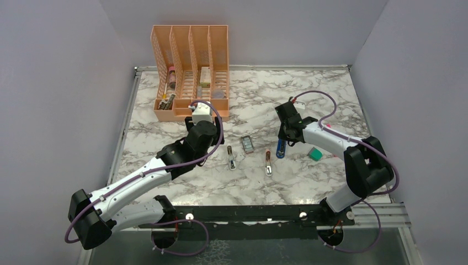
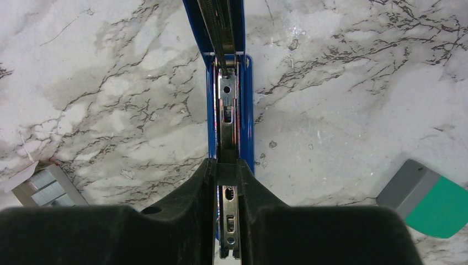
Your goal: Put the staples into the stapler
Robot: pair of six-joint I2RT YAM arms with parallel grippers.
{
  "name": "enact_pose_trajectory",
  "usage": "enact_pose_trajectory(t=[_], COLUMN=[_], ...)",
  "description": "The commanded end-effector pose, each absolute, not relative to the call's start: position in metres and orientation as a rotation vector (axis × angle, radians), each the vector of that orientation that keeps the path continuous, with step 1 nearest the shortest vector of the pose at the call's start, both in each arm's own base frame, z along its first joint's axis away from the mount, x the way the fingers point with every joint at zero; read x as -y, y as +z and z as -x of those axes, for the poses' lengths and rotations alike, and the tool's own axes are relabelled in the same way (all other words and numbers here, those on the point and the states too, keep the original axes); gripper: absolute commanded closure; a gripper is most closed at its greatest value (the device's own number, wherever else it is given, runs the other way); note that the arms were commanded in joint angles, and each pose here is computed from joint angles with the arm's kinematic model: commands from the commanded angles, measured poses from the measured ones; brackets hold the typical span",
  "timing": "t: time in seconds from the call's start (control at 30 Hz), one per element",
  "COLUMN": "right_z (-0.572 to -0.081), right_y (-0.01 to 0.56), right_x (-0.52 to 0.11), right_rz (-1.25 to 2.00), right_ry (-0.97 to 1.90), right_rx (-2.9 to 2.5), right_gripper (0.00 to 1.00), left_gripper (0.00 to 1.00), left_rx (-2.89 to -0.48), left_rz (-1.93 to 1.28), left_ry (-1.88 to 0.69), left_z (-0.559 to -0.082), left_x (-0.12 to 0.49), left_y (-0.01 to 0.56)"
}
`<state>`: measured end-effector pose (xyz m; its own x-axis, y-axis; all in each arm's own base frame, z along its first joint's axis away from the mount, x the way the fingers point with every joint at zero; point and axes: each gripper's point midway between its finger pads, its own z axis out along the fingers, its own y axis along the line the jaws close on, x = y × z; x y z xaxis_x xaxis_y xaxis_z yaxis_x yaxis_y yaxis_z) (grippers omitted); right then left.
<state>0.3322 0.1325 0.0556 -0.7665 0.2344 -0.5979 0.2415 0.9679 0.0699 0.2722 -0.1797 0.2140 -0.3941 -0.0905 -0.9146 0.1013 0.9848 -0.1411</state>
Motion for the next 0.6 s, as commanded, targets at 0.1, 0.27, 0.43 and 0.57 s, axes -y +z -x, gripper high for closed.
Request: enact_pose_trajectory(t=[0.1,0.27,0.43,0.57], right_z=[-0.331,-0.33,-0.334,-0.338], right_y=[0.044,0.044,0.055,0.068], right_x=[-0.131,-0.129,-0.131,-0.131], right_rz=[-0.335,-0.341,-0.345,-0.348], right_ry=[-0.025,-0.043,-0.021,0.0], right_rx=[-2.493,-2.498,-2.468,-2.433], right_gripper=[0.81,0.81,0.81,0.81], left_gripper=[0.29,0.29,0.29,0.29], left_rx=[-1.956,-1.959,-1.96,-1.958], left_rz=[0.002,-0.001,-0.001,0.001], left_ry=[-0.233,-0.232,-0.232,-0.234], left_z=[-0.273,-0.273,-0.273,-0.273], left_x=[0.181,0.181,0.182,0.182], left_y=[0.217,0.216,0.216,0.217])
